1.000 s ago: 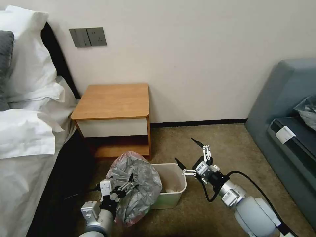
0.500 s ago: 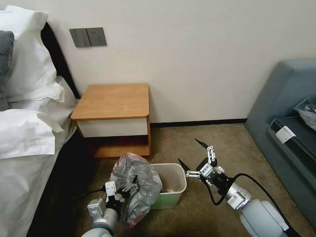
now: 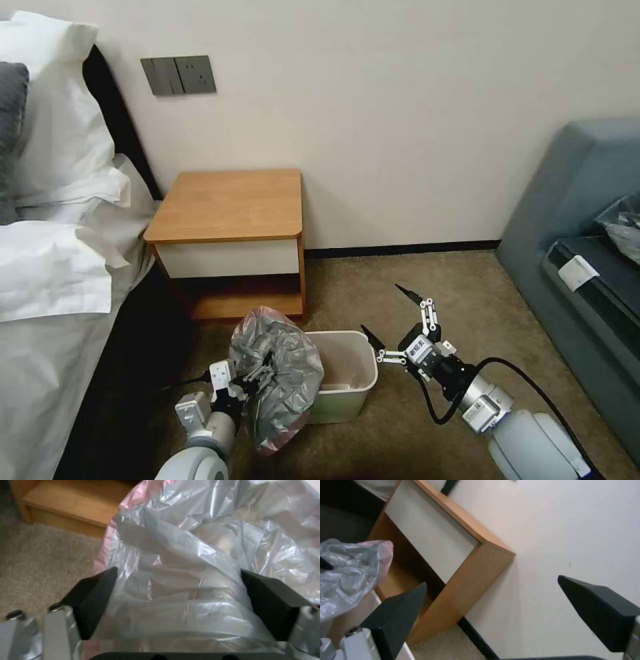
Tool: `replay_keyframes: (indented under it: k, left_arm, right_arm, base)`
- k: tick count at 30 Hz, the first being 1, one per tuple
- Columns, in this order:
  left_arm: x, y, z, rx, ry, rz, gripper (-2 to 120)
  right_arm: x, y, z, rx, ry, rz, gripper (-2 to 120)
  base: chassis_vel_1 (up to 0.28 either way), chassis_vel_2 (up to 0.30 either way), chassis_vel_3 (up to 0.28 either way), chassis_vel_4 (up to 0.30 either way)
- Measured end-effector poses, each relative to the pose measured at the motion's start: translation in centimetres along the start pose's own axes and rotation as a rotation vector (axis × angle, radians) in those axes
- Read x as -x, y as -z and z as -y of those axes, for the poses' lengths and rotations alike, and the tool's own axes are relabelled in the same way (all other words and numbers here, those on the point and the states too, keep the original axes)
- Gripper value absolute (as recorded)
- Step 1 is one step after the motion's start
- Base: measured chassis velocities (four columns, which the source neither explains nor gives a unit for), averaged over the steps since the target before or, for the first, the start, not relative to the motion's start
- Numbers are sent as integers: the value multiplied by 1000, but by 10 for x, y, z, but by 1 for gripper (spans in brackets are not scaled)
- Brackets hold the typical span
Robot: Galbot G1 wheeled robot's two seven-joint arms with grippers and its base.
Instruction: Pick up the garbage bag from the table and place it over the trash can.
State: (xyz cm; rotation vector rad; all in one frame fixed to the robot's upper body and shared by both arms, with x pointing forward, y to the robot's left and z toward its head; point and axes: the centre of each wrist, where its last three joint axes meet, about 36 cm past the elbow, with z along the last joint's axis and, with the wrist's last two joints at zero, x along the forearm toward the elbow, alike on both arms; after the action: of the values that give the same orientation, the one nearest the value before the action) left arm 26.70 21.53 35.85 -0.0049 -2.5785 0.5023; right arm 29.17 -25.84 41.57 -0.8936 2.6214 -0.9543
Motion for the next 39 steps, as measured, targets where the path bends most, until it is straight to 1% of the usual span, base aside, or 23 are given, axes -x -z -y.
replay_keyframes:
  k: [4, 5, 6, 7, 8, 9, 10, 11, 13, 14, 15, 16, 17, 19, 21, 24, 31, 32, 35, 36, 37, 38, 39]
  left_arm:
    - [5, -3, 2, -7, -8, -7, 83]
    - [7, -4, 3, -9, -10, -10, 78]
    - [7, -4, 3, -9, -10, -10, 78]
    - [8, -5, 3, -9, -11, -13, 71]
    - [8, -6, 3, -10, -11, -16, 68]
    - [9, -7, 3, -11, -10, -18, 61]
    - [9, -7, 3, -11, -10, -18, 61]
    - [9, -8, 4, -13, -11, -18, 57]
    - [10, -11, 7, -18, -16, -22, 41]
    - [10, -11, 7, -18, -16, -22, 41]
    - [11, -12, 9, -17, -19, -26, 32]
    - [11, -13, 9, -16, -21, -27, 28]
    - [11, -13, 9, -16, -21, -27, 28]
    - [11, -14, 10, -9, -20, -28, 18]
    - [10, -14, 10, -2, -15, -27, 12]
    - [9, -14, 11, 3, -12, -23, 9]
    - [4, -16, 11, 15, -1, -7, 9]
    - [0, -18, 10, 26, 9, 17, 9]
    - [0, -18, 10, 26, 9, 17, 9]
    - [-6, -19, 8, 55, 23, 92, 9]
    - [-10, -18, 7, 72, 27, 126, 9]
    - [-10, -18, 7, 72, 27, 126, 9]
    - [-13, -17, 6, 92, 23, 166, 9]
  right_arm:
    - [-1, 2, 0, 0, 0, 0, 100]
    - [-2, 3, 1, -1, -1, -2, 100]
    - [-2, 3, 1, -1, -1, -2, 100]
    - [-3, 2, 2, -1, -2, -4, 100]
    - [-3, 2, 2, -1, -3, -5, 100]
    - [-3, 2, 2, -1, -4, -5, 100]
    - [-3, 2, 2, -1, -4, -5, 100]
    - [-4, 2, 2, 0, -4, -5, 100]
    - [-4, 2, 2, 2, -4, -3, 100]
    - [-4, 2, 2, 2, -4, -3, 100]
    - [-3, 2, 3, 3, -5, 0, 100]
    - [-3, 2, 3, 3, -6, 1, 100]
    - [-3, 2, 3, 3, -6, 1, 100]
    - [-2, 2, 4, 4, -7, 3, 100]
    - [-2, 2, 4, 6, -5, 5, 100]
    - [-1, 3, 3, 8, -3, 8, 100]
    - [2, 5, 0, 13, 0, 17, 100]
    - [4, 8, -2, 20, 1, 27, 100]
    - [4, 8, -2, 20, 1, 27, 100]
    - [9, 17, -9, 69, -17, 47, 100]
    - [12, 23, -13, 122, -30, 59, 100]
    - [12, 23, -13, 122, -30, 59, 100]
    - [17, 30, -19, 198, -32, 79, 100]
  base:
    - [0, 0, 0, 0]
    - [0, 0, 0, 0]
    - [0, 0, 0, 0]
    - [0, 0, 0, 0]
    - [0, 0, 0, 0]
    - [0, 0, 0, 0]
    - [0, 0, 0, 0]
    - [0, 0, 0, 0]
    - [0, 0, 0, 0]
    - [0, 0, 0, 0]
    - [0, 0, 0, 0]
    - [0, 0, 0, 0]
    - [0, 0, 0, 0]
    - [0, 0, 0, 0]
    - [0, 0, 0, 0]
    - [0, 0, 0, 0]
    - [0, 0, 0, 0]
    - [0, 0, 0, 0]
    - [0, 0, 0, 0]
    - [0, 0, 0, 0]
    - [0, 0, 0, 0]
    - [0, 0, 0, 0]
    - [0, 0, 0, 0]
